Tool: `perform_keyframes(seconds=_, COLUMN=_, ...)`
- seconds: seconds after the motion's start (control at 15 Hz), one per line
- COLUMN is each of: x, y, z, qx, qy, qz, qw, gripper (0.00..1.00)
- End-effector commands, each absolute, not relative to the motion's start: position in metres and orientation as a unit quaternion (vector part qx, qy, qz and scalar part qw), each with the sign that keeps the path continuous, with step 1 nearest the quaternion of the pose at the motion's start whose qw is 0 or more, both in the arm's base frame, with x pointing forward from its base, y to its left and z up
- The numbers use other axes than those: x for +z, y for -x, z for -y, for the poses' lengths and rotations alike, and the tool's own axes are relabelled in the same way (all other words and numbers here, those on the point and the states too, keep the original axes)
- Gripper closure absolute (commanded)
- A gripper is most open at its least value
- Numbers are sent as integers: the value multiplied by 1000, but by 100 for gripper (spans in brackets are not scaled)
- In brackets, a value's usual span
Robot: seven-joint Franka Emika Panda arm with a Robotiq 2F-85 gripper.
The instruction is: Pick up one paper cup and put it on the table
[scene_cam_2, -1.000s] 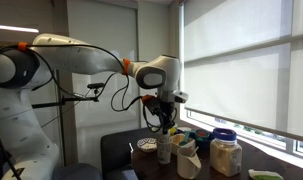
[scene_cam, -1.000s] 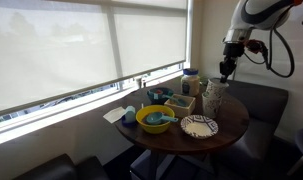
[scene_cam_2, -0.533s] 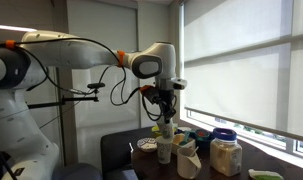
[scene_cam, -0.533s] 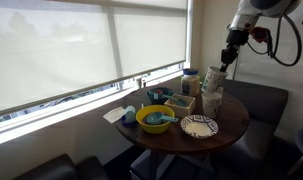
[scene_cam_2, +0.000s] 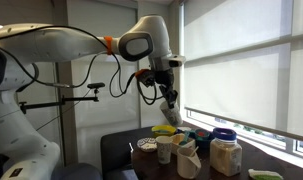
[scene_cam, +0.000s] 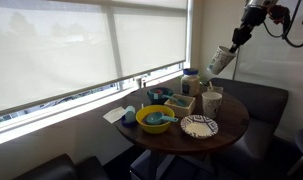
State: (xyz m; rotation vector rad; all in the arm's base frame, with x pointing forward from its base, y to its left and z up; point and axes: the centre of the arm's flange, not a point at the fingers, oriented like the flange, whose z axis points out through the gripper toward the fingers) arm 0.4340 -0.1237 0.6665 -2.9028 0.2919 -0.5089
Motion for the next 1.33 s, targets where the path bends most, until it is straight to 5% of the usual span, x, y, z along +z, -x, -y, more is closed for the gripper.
perform_keyframes(seconds=0.0, x=668, y=-431, z=128, qx=-174, qy=975, qz=-101, qw=90, gripper=97)
perform_keyframes(seconds=0.33, x=664, y=-428, z=142, qx=-165, qy=974, qz=-129, qw=89, gripper=99)
perform_keyframes(seconds=0.93, x=617, y=-372, z=291, qx=-132, qy=908, qz=-382, qw=114, gripper=99)
perform_keyframes(seconds=1.27, x=561, y=-395, z=350, qx=-47, qy=869, qz=-479, qw=117, gripper=99)
